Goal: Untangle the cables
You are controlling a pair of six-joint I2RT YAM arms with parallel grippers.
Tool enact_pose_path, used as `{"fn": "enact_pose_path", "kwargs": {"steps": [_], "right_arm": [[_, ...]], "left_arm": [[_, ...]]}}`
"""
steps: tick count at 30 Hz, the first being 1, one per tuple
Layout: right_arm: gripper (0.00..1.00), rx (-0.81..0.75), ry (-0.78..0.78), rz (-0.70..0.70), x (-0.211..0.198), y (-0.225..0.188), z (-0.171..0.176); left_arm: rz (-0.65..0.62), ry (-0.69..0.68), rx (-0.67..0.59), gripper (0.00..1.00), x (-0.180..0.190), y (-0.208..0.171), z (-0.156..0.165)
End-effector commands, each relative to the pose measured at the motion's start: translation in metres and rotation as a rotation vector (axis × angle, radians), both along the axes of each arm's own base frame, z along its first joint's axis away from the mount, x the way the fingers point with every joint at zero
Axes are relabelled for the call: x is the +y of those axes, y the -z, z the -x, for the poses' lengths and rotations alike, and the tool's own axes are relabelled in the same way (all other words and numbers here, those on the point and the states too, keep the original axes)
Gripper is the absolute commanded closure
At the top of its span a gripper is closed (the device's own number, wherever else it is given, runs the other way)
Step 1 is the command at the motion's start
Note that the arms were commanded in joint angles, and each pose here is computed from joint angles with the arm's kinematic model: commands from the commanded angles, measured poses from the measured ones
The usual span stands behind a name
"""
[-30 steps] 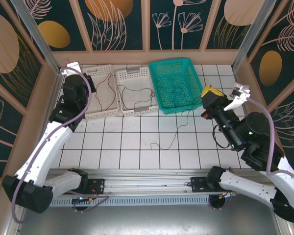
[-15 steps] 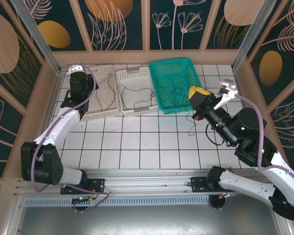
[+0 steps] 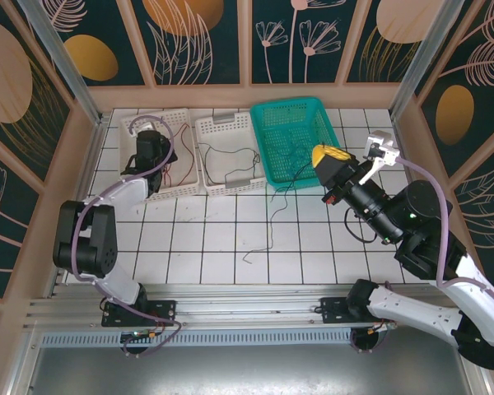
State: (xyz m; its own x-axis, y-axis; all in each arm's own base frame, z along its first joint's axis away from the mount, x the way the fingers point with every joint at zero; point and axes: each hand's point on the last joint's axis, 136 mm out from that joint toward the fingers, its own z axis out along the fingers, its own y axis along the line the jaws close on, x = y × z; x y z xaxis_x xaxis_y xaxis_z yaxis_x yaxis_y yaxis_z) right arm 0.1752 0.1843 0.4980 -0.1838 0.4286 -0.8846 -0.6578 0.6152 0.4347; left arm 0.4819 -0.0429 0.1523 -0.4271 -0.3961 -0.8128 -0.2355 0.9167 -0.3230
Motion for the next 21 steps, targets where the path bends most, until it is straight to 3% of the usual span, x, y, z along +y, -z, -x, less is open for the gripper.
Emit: {"fn": "enact_pose_path", "kwargs": {"steps": [1, 8, 10, 13, 21], "right_arm": [[1.0, -0.056, -0.051, -0.087, -0.005, -0.03, 0.014], [1.0, -0.071, -0.095, -0.099, 0.002, -0.035, 0.019], [1.0, -0.074, -0.1, -0.102, 0.002, -0.037, 0.019], [1.0, -0.075, -0.103, -0.106, 0.002, -0.039, 0.02], [1.0, -0.076, -0.109, -0.116, 0.001, -0.042, 0.022]], "left_arm": [[0.04, -0.001, -0.018, 1.0, -0.001, 0.004, -0.005], [0.049, 0.008, 0.017, 0.99, -0.004, 0.019, -0.005], [0.05, 0.013, 0.019, 0.9, -0.004, 0.02, -0.005], [0.047, 0.02, 0.057, 0.87, -0.006, 0.035, -0.004], [0.07, 0.039, 0.025, 0.84, -0.01, 0.012, -0.007]]}}
